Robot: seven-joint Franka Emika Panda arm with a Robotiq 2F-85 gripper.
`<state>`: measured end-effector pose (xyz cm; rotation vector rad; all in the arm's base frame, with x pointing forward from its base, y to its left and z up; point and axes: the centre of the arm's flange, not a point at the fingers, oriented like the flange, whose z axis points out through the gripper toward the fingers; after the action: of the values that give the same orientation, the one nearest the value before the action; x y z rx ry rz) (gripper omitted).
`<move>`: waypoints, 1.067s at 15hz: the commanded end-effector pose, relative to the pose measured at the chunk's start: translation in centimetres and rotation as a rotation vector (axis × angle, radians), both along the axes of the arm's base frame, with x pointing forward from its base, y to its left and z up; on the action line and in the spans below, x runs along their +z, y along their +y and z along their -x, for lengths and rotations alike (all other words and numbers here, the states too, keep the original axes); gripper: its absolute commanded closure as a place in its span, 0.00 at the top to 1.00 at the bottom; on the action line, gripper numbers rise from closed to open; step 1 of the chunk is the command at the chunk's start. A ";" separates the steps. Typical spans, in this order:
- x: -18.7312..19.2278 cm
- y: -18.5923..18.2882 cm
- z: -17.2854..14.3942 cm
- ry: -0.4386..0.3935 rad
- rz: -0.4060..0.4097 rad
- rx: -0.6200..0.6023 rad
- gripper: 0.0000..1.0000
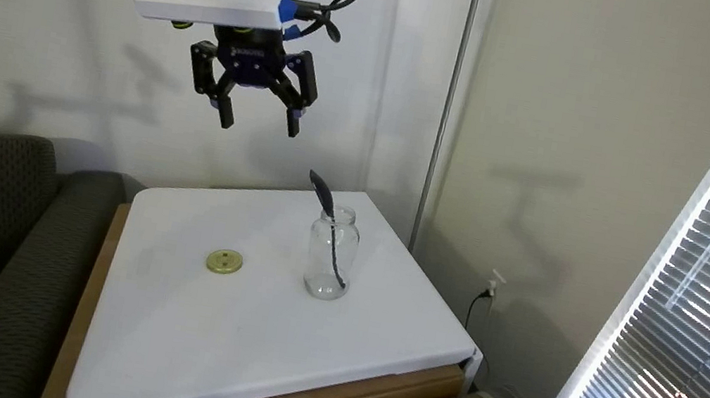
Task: Remove the black spatula from the glass jar
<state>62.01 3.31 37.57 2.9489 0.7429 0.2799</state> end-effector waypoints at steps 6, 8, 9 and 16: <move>-6.2 0.8 -4.1 -0.029 0.156 0.156 1.00; -7.1 1.1 -4.8 -0.065 0.185 0.167 1.00; -7.4 1.2 -5.2 -0.086 0.195 0.162 1.00; -8.3 1.4 -8.7 -0.159 0.299 0.126 1.00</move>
<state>68.26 4.89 29.92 2.6235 0.9064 0.3513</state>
